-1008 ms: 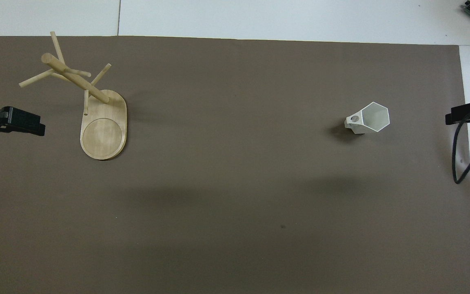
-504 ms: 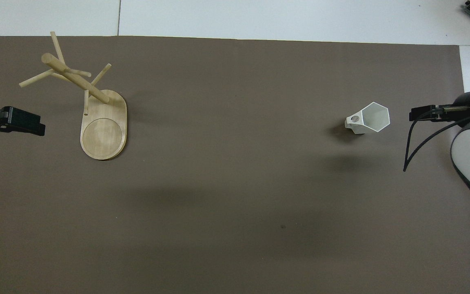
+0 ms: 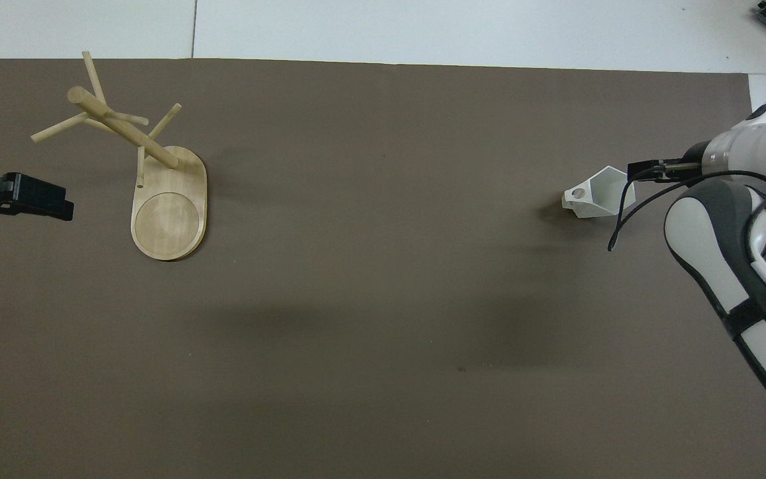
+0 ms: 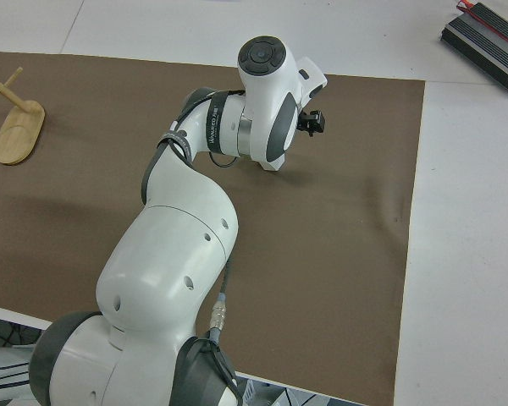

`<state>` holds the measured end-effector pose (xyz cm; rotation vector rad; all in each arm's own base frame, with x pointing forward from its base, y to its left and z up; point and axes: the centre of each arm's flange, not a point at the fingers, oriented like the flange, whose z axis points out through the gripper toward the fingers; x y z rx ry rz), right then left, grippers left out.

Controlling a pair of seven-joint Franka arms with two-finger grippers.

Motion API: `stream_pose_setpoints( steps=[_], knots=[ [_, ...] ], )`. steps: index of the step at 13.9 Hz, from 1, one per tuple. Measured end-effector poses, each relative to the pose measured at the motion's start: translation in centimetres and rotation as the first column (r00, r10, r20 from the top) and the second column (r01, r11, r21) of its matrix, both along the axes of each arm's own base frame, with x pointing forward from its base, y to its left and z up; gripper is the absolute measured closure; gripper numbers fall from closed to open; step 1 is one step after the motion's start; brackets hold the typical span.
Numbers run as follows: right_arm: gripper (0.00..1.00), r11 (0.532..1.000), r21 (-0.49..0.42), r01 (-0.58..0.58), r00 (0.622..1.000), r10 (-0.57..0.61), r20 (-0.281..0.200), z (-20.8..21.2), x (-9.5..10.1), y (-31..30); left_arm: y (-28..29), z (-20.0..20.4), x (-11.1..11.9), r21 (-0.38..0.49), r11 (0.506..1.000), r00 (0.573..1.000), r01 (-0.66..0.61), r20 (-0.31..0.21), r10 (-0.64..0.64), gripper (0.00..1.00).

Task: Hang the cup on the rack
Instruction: 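Reach the right gripper toward the white hexagonal mug, then close the right gripper on the white mug's rim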

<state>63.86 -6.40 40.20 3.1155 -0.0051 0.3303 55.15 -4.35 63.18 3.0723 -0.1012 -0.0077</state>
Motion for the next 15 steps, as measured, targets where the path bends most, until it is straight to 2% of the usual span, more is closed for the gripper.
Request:
stream_pose_setpoints(
  steps=[7, 10, 11, 12, 14, 15],
  knots=[
    [0.0, 1.0, 0.005, -0.012, 1.0, 0.013, -0.012, -4.0, -0.9, 0.9, 0.0, 0.0, 0.0, 0.0, 1.0, 1.0, 0.0, 0.0, 0.0, 0.0],
    [0.0, 1.0, 0.005, -0.012, 1.0, 0.013, -0.016, -4.3, -1.0, 0.9, -0.1, 0.0, 0.0, 0.0, 1.0, 1.0, 0.002, 0.002, -0.002, 0.0],
    [0.04, 1.0, 0.006, -0.012, 1.0, 0.013, -0.016, -4.3, -1.0, 0.9, 0.0, 0.0, 0.0, 0.0, 1.0, 1.0, 0.001, 0.003, -0.001, 0.0],
    [0.04, 1.0, 0.006, -0.012, 1.0, 0.013, -0.016, -4.3, -1.0, 0.9, 0.0, 0.0, 0.0, 0.0, 1.0, 1.0, 0.001, 0.002, -0.001, 0.0],
    [0.24, 1.0, 0.006, -0.013, 1.0, 0.013, -0.016, -4.3, -1.0, 0.9, 0.0, 0.1, -0.1, 0.0, 1.0, 1.0, 0.001, 0.0, -0.001, 0.0],
    [0.38, 1.0, 0.005, -0.012, 1.0, 0.013, -0.016, -4.2, -1.0, 0.9, 0.0, 0.2, -0.2, 0.0, 1.0, 1.0, 0.001, -0.004, -0.001, 0.0]
  ],
)
